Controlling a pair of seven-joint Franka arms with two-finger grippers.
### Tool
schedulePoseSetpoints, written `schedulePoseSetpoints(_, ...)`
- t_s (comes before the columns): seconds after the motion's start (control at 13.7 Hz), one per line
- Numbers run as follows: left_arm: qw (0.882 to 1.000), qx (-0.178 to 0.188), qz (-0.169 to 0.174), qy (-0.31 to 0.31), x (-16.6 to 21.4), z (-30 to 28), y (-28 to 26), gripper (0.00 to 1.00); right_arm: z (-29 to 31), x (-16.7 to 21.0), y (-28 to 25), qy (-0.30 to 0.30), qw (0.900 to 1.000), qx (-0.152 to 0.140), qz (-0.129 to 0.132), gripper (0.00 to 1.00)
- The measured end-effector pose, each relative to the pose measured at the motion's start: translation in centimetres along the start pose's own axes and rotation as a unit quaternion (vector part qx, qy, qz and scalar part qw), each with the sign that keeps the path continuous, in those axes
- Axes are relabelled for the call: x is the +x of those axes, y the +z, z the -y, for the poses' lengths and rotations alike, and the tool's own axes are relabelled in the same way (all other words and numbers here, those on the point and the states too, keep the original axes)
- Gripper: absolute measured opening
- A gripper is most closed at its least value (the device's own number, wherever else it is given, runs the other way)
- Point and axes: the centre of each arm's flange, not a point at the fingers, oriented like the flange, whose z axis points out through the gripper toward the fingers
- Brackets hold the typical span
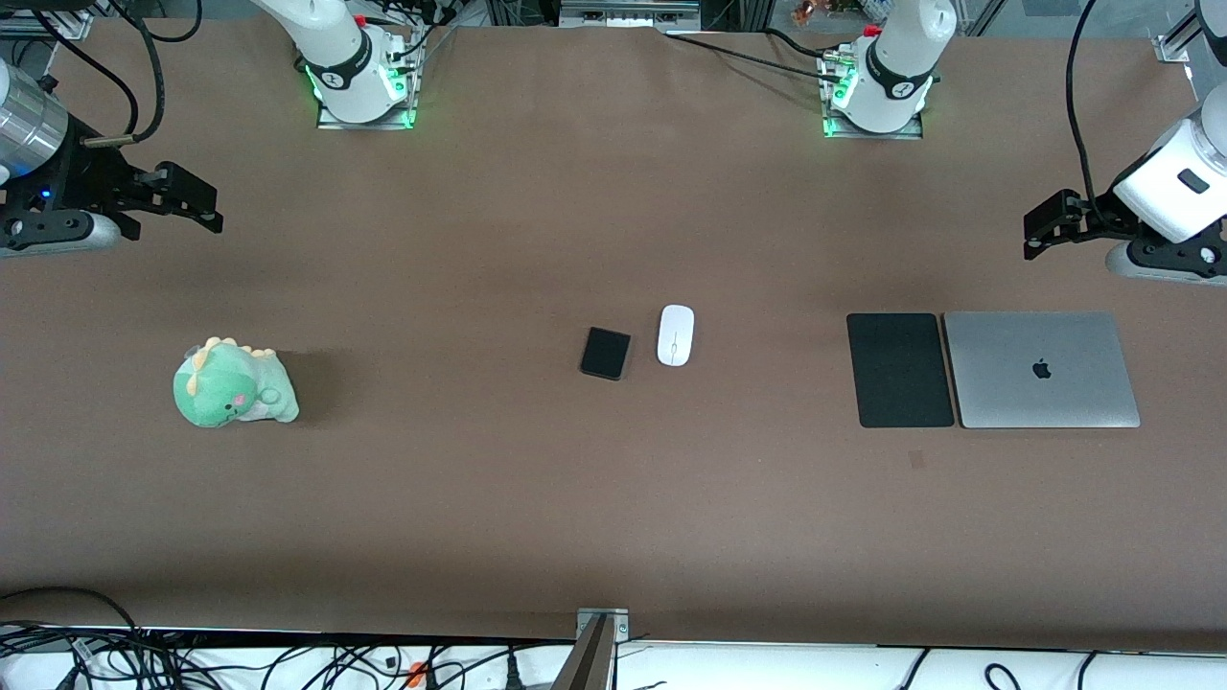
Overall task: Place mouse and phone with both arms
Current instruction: 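Reach the left gripper toward the white mouse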
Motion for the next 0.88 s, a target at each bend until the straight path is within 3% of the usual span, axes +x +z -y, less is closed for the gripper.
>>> schedulePoseSetpoints(0.88,1.000,-0.004,0.010,0.000,-0.20,-0.11,0.18,1.00,0.34,0.00,0.01,-0.003,1.000,0.000,0.000,1.00)
